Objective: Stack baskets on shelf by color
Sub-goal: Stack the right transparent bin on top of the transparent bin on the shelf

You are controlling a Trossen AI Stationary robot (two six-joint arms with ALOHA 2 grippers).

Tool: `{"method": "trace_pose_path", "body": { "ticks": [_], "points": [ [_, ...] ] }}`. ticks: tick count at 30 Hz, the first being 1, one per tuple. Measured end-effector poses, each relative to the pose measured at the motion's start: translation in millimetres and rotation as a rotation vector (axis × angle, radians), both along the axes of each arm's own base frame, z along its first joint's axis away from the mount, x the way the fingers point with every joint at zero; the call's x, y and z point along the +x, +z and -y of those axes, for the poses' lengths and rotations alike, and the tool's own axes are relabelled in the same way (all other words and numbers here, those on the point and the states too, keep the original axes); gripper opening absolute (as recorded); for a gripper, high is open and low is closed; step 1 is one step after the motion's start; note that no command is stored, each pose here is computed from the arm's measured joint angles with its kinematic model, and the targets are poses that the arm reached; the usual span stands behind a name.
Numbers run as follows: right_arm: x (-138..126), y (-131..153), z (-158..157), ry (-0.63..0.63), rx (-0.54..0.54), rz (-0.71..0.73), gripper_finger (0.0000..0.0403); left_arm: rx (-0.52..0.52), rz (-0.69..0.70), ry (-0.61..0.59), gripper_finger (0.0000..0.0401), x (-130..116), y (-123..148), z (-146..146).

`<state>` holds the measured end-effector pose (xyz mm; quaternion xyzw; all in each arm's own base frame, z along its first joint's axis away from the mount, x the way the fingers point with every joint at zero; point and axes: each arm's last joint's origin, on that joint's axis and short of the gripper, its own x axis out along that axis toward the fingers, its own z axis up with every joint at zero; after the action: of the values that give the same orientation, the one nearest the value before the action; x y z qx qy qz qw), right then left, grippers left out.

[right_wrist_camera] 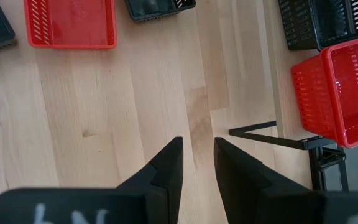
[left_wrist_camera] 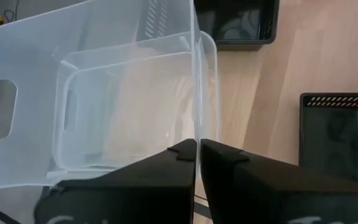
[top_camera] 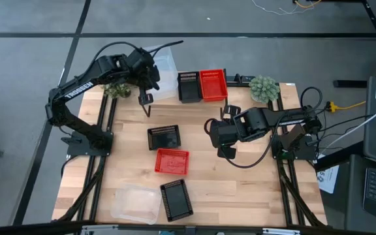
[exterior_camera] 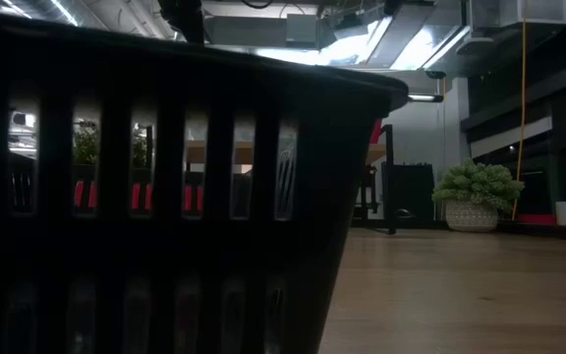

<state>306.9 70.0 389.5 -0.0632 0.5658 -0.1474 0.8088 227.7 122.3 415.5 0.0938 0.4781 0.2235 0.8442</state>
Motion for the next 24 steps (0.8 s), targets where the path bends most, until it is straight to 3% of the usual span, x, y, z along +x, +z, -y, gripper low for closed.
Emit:
{"method": "trace_pose_path", "body": {
  "ticks": [24],
  "points": [
    [0.0,0.0,0.0,0.000,0.000,0.000,0.0090,0.084,0.002,-0.078,0.0001,8.7,3.8,9.6]
  ]
}}
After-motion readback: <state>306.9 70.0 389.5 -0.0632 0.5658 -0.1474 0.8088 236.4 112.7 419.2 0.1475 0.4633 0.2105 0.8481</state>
